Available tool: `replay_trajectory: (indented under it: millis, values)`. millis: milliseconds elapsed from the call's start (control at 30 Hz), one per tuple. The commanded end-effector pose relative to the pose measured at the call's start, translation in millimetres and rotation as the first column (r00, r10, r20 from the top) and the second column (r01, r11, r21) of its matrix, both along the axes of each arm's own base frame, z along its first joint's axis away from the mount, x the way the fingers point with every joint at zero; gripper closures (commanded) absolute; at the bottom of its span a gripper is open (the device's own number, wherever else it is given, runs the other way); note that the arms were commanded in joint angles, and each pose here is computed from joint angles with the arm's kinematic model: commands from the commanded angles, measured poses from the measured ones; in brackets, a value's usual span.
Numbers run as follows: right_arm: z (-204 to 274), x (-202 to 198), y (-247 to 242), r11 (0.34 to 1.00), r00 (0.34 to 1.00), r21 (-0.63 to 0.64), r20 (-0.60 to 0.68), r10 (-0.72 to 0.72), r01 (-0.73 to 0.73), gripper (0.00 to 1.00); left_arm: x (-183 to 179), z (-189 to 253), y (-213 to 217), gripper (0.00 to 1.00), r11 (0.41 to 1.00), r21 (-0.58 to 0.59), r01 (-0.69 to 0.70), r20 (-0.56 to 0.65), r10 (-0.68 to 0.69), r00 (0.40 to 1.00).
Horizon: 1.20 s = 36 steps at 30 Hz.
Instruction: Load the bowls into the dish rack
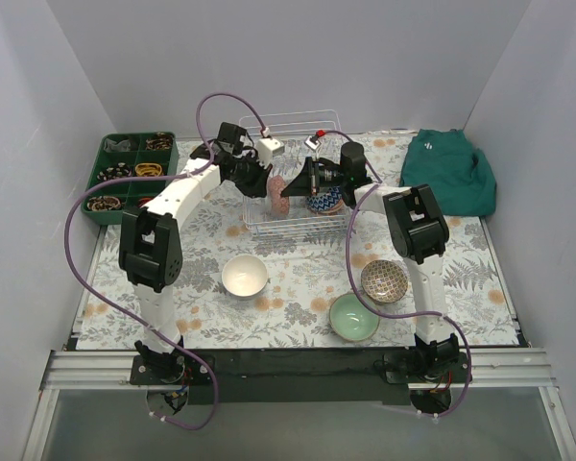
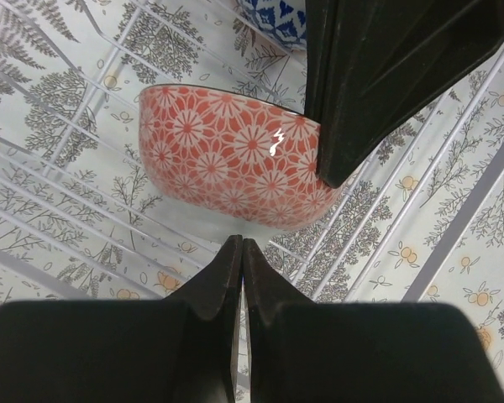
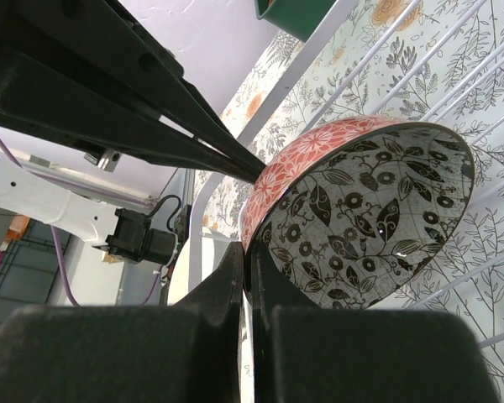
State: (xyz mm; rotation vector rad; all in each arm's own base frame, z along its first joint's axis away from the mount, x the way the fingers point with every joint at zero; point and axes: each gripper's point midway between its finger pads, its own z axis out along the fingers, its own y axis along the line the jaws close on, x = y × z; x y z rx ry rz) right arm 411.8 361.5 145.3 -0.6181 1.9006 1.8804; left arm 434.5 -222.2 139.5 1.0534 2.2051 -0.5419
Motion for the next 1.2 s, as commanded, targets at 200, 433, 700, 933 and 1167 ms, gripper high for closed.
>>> replay_trajectory:
  millis: [200, 433, 700, 933, 1167]
  values:
    - [-1.4, 7.1, 3.1, 1.000, 0.999, 0.016, 0.043, -0.002, 0.001, 0.99, 6.0, -1.1, 3.5, 1.00, 0.999, 0.035, -0.010, 0.011, 0.009, 1.000]
    - [-7.3, 8.2, 0.9, 1.000, 0.999, 0.009, 0.032, -0.004, 0.004, 0.99, 5.6, -8.9, 2.6, 1.00, 0.999, 0.032, -0.019, 0.000, 0.019, 1.000]
    - [-12.8, 13.0, -2.2, 1.000, 1.000, -0.009, 0.019, -0.022, 0.022, 0.99, 17.5, -20.7, -15.3, 1.00, 1.000, -0.010, -0.026, -0.019, 0.026, 0.999]
    - [-7.0, 18.5, -10.6, 0.998, 0.999, -0.028, 0.025, -0.047, 0.048, 0.82, 24.1, -22.3, -27.8, 1.00, 0.999, -0.032, -0.018, -0.009, 0.018, 1.000]
    - [0.5, 27.7, -31.4, 0.994, 0.995, -0.054, 0.028, -0.091, 0.093, 0.67, 31.4, -17.9, -34.2, 1.00, 0.999, -0.045, -0.019, 0.021, 0.019, 1.000]
